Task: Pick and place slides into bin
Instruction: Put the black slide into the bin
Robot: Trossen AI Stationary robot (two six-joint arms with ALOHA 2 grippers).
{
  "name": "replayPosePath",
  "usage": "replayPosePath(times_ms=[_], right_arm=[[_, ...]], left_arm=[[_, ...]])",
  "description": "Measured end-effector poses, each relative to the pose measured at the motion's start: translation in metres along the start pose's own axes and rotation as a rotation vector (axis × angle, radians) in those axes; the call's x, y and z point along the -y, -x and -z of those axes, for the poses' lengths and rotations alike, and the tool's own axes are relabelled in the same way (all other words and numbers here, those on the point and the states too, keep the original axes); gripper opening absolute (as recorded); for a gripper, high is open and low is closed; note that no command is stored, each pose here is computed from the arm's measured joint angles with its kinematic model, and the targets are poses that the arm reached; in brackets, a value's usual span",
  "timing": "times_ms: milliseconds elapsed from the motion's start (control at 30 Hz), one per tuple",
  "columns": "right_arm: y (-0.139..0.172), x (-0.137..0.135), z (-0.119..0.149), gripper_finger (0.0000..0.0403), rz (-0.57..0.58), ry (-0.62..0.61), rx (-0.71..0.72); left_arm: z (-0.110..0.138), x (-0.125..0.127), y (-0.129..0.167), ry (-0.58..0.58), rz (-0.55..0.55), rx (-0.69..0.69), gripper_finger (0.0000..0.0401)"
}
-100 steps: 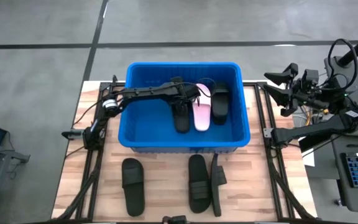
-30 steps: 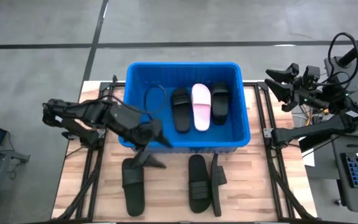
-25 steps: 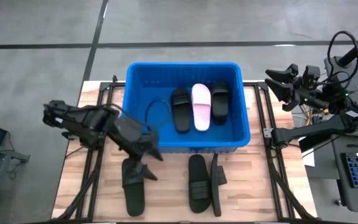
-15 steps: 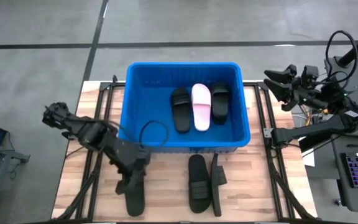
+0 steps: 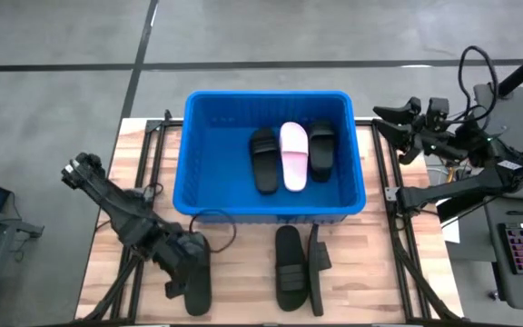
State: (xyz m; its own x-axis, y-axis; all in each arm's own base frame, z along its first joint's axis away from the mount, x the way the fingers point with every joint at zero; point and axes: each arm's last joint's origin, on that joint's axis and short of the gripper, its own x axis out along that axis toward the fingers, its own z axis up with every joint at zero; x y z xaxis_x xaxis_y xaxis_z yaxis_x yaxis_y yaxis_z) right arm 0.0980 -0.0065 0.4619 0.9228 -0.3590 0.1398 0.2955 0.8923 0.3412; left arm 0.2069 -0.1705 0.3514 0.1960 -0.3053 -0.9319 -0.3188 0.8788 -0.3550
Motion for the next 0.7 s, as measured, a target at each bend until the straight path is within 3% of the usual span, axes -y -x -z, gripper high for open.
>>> replayPosePath(times_ms=[300,500,700], right_arm=[[-0.011,-0.003,0.006,0.0226,0.009,0.015,-0.032],[-0.021,-0.006,0.012,0.0226,0.017,0.023,-0.058],[-0.029,-0.008,0.017,0.0226,0.026,-0.019,-0.081]], left_arm=[[0.021,-0.032,-0.063,0.133,-0.241,-0.125,0.0380],[0.022,-0.037,-0.073,0.192,-0.264,-0.113,0.0380],[0.018,-0.026,-0.075,0.163,-0.194,0.042,0.0380]])
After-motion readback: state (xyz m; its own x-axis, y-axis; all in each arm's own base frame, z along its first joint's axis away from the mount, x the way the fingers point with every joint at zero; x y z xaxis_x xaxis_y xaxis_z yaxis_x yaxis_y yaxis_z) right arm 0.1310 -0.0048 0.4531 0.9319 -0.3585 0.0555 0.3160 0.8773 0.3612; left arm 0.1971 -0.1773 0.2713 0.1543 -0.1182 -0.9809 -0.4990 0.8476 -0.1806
